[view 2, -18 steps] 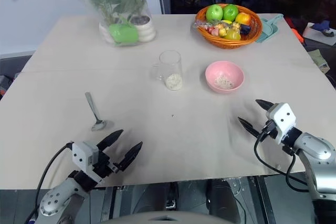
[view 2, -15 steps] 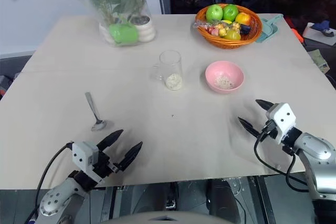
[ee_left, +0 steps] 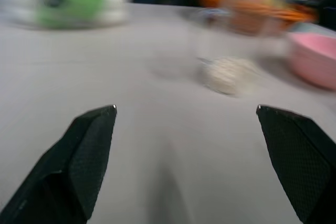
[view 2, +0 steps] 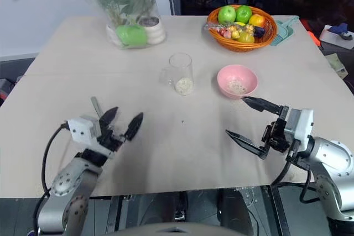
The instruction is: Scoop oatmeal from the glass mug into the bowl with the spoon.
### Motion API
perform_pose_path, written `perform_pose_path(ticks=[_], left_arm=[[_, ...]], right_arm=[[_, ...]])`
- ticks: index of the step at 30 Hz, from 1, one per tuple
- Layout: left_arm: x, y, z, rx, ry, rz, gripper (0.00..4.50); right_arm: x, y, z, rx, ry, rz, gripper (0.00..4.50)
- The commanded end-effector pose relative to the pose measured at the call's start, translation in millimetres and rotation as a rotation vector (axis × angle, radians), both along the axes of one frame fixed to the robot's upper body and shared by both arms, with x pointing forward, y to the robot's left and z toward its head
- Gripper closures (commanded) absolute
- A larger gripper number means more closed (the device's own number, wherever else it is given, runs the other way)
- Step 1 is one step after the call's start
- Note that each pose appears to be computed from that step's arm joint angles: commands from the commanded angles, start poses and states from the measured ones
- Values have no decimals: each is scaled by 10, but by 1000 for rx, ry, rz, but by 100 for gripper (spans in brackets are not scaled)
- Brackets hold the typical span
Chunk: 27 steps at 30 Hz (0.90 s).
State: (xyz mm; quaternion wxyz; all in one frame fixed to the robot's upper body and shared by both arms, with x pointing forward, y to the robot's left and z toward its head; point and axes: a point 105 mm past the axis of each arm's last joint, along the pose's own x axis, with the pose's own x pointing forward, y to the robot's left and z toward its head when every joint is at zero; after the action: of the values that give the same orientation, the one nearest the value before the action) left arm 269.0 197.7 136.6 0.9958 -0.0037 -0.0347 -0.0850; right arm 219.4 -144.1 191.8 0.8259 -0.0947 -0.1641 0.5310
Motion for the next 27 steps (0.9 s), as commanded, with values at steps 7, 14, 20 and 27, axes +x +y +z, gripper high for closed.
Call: perform_pose_path(ticks=[7,14,20,27], left_arm=[[110,357,370,-18,97,384,3],[194,619,305,-67,271,584,3],[127,768,75,-146,449,680,3],[153,779,-227,-187,619,687,27]], right_arm=[[-151,146,266,46,-20,168,0],[-150,218,271,37,-25,196,0],[-110,218,192,11,-20,173,0],[-78,227,151,0,-28,149,0]])
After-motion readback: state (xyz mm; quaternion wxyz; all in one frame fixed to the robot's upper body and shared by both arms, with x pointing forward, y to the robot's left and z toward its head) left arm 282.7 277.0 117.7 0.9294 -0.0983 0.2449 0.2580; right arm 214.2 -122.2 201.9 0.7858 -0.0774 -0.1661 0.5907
